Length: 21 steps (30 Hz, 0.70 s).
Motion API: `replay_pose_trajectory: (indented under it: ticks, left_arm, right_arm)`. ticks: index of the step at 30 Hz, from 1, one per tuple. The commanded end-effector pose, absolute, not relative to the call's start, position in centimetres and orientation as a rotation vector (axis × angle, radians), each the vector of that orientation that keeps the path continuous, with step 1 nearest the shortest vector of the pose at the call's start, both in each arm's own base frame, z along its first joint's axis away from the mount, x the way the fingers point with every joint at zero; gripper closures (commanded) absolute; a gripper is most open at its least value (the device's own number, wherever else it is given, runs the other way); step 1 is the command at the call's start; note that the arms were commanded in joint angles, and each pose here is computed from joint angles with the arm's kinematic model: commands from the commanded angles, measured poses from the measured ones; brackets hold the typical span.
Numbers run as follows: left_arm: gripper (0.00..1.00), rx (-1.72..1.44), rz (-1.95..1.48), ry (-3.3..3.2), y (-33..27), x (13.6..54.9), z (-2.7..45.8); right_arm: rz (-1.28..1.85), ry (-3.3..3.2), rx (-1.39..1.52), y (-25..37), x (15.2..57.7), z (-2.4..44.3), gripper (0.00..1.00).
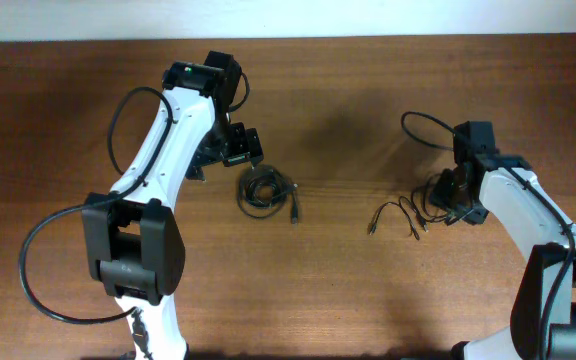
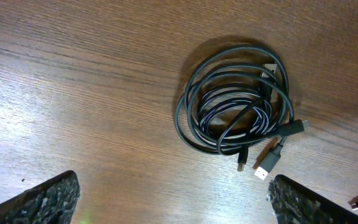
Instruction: Untangle cables
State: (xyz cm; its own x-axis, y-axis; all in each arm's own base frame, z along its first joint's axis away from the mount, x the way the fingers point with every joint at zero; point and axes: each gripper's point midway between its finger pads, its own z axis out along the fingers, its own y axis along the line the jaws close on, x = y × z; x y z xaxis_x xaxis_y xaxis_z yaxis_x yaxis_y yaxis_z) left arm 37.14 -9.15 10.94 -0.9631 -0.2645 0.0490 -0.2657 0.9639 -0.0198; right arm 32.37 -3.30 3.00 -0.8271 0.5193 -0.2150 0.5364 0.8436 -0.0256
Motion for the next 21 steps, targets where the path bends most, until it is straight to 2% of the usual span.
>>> replay_pose_trajectory:
  ticks: [1,3,6,9,11,13,16,17,19,21]
  left_arm:
    - [0.01,0.428,0.02,-3.062,-9.1,37.1,10.7]
    - [0.01,0.428,0.02,-3.061,-9.1,37.1,10.7]
    - [0.01,0.427,0.021,-3.062,-9.1,37.1,10.7]
    - [0.01,0.428,0.021,-3.062,-9.1,37.1,10.7]
    - [0.01,0.428,0.02,-3.061,-9.1,37.1,10.7]
    - [0.01,0.428,0.02,-3.061,-9.1,37.1,10.7]
    - [0.01,0.428,0.02,-3.061,-9.1,37.1,10.7]
    - [0.01,0.428,0.02,-3.061,-9.1,37.1,10.7]
    - [0.01,0.428,0.02,-3.061,-9.1,37.1,10.7]
    - [0.01,0.428,0.02,-3.061,-9.1,37.1,10.7]
  right_arm:
    - [-0.175,2.813,0.821,-3.9,32.1,2.9,0.53]
    - [-0.178,2.818,0.822,-3.9,31.8,2.5,0.53]
    - [-0.16,2.807,0.836,-3.7,31.4,1.3,0.59]
    - [-0.12,2.794,0.831,-3.4,32.5,2.7,0.96]
    - [-0.118,2.789,0.829,-3.4,33.6,5.1,0.96]
    - [-0.069,2.79,0.825,-2.9,35.0,10.8,0.96]
    - [0.219,2.791,0.79,0.3,35.9,19.4,0.96]
    - [0.459,2.758,0.695,3.1,36.0,24.8,0.96]
    - [0.696,2.611,0.447,6.0,35.6,33.6,0.96]
    - [0.749,2.426,0.335,6.7,35.5,40.0,0.96]
